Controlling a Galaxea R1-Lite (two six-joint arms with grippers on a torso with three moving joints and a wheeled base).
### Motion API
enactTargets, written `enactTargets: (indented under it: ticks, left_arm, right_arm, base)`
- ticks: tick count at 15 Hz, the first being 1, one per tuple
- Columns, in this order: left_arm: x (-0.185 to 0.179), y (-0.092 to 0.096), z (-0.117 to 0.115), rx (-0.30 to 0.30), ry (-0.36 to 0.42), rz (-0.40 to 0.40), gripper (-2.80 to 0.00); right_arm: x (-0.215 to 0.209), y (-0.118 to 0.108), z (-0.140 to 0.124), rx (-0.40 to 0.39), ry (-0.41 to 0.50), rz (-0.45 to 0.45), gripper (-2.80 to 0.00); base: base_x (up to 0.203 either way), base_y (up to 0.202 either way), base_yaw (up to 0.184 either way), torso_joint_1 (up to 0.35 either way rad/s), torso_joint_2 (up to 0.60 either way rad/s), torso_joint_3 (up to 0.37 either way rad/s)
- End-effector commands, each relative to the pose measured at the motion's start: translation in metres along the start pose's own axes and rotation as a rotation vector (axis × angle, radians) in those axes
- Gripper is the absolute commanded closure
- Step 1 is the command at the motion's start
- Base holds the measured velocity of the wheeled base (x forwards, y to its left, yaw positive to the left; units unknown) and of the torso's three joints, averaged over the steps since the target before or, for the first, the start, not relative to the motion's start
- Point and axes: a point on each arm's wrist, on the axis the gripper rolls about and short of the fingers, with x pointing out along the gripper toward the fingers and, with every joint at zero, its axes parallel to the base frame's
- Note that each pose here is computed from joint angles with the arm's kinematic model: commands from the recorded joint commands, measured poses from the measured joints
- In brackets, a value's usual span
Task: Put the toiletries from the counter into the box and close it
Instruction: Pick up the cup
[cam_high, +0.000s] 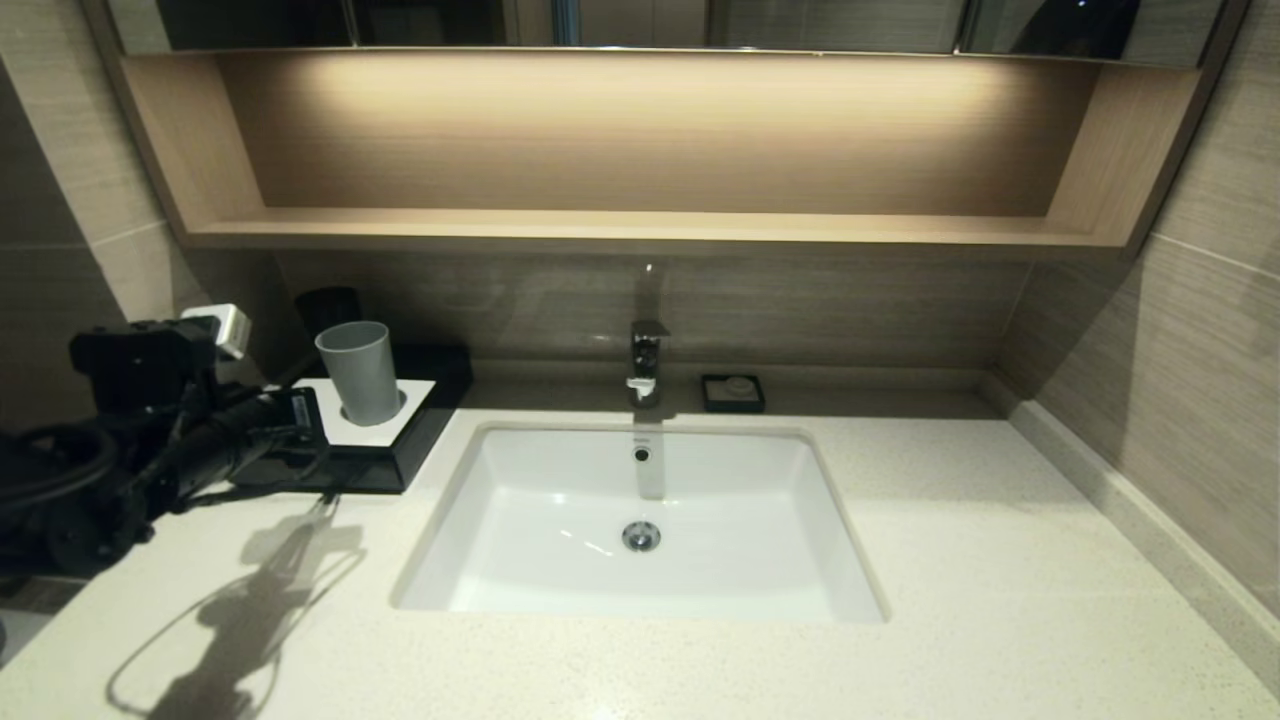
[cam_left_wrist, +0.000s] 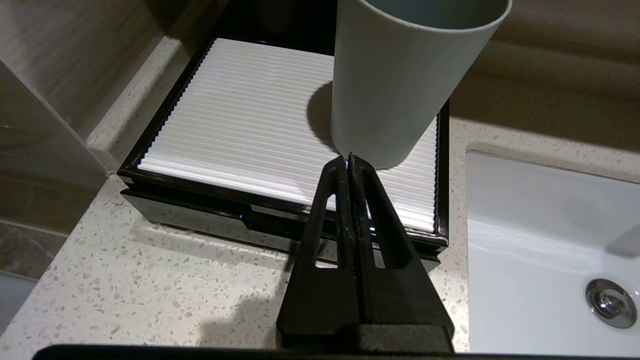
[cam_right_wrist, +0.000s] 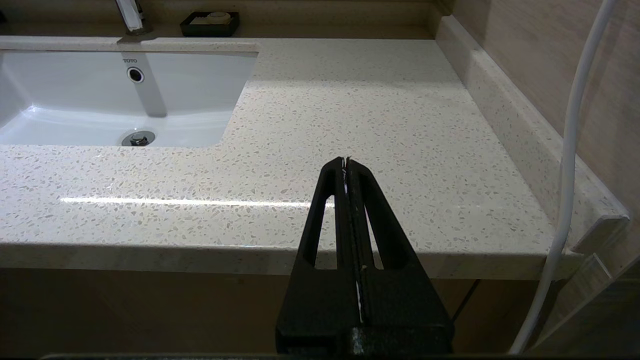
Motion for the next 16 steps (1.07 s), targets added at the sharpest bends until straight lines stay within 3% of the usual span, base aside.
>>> enactTargets:
  ticks: [1, 4, 13, 16]
  left_arm:
    - [-0.004, 0.002, -0.017, 0.008, -0.032, 0.002, -2.8]
    - [0.002, 0.002, -0.024, 0.048, -0.075, -0.002, -2.8]
    - [0.006, 0.002, -0.038, 0.044, -0.029, -0.004, -2.8]
    - [0.014, 0.002, -0.044, 0.042, -0.048, -0.005, -2.8]
  right_arm:
    - [0.0, 0.0, 0.0, 0.0, 0.0, 0.0, 0.0]
    - [0.0, 0.0, 0.0, 0.0, 0.0, 0.0, 0.0]
    - [0.0, 0.0, 0.0, 0.0, 0.0, 0.0, 0.0]
    - [0.0, 0.0, 0.0, 0.0, 0.0, 0.0, 0.0]
  base:
    - [0.0, 0.0, 0.0, 0.0, 0.0, 0.0]
    - [0.0, 0.0, 0.0, 0.0, 0.0, 0.0]
    - [0.0, 0.0, 0.0, 0.0, 0.0, 0.0]
    - [0.0, 0.0, 0.0, 0.0, 0.0, 0.0]
